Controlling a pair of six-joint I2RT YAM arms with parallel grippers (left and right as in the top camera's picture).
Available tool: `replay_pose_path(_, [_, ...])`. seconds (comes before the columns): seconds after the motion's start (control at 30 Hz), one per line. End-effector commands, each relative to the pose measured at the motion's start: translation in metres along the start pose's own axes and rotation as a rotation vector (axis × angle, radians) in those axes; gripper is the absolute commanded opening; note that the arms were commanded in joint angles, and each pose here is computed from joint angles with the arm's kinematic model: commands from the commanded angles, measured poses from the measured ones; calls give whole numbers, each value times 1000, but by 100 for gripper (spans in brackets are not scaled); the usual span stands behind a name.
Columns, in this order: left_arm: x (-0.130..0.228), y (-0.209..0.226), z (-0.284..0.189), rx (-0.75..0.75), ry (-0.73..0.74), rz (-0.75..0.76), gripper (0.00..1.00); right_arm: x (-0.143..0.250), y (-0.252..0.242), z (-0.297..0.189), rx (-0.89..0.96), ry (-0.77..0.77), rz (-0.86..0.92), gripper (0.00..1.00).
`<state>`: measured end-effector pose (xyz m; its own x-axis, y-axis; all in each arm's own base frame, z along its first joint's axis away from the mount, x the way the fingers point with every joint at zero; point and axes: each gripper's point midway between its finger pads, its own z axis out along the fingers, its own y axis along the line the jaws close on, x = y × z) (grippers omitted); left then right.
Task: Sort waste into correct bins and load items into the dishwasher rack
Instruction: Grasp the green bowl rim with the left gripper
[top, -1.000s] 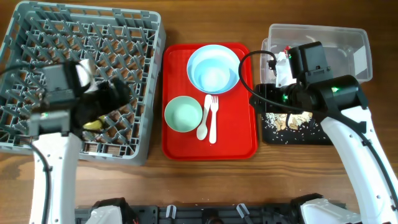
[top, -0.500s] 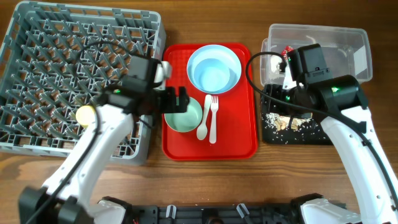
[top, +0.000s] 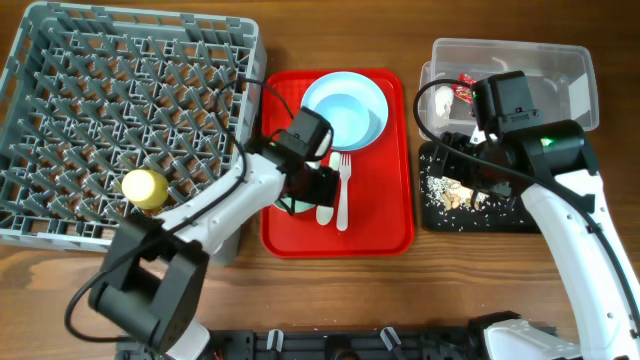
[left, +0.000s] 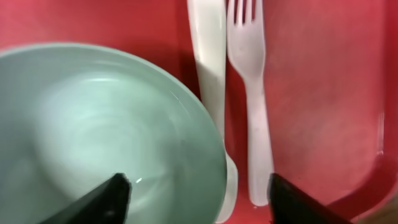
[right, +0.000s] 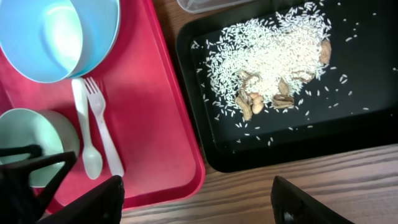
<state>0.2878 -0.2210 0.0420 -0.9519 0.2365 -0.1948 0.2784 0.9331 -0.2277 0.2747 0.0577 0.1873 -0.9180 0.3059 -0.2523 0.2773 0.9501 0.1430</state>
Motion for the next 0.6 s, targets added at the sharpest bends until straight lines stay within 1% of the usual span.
replay_pose_path(0.0, [-1,4,11,-70,4,28,65,-3,-3,-3,16,-17,21,76])
replay_pose_path(0.03, [1,5,14,-79,11,31,64,-3,-4,-3,16,-16,21,76])
replay_pose_path(0.1, [3,5,18,-84,22,33,57,-3,-4,-3,17,-15,20,77])
replay_pose_path(0.13, [4,6,19,-85,25,33,49,-3,-4,-3,17,-15,20,77])
replay_pose_path(0.17, [4,6,20,-87,28,33,44,-3,-4,-3,17,-14,20,76])
replay_pose_path(0.2, [4,6,20,-87,28,33,35,-3,-4,-3,17,-14,20,76])
replay_pose_path(0.23, [4,6,20,-86,28,33,28,-3,-4,-3,17,-14,20,77])
replay_pose_path(0.3, [4,6,19,-86,25,33,19,-3,-4,-3,17,-14,20,76])
replay_pose_path(0.37, [4,6,19,-85,26,32,8,-2,-4,-3,18,-12,20,76])
replay_pose_path(0.43, [3,5,18,-84,23,33,4,-2,-4,-3,19,-11,19,76])
replay_pose_path(0.57, [-3,1,7,-70,-13,36,4,-1,-5,-3,22,-7,18,76])
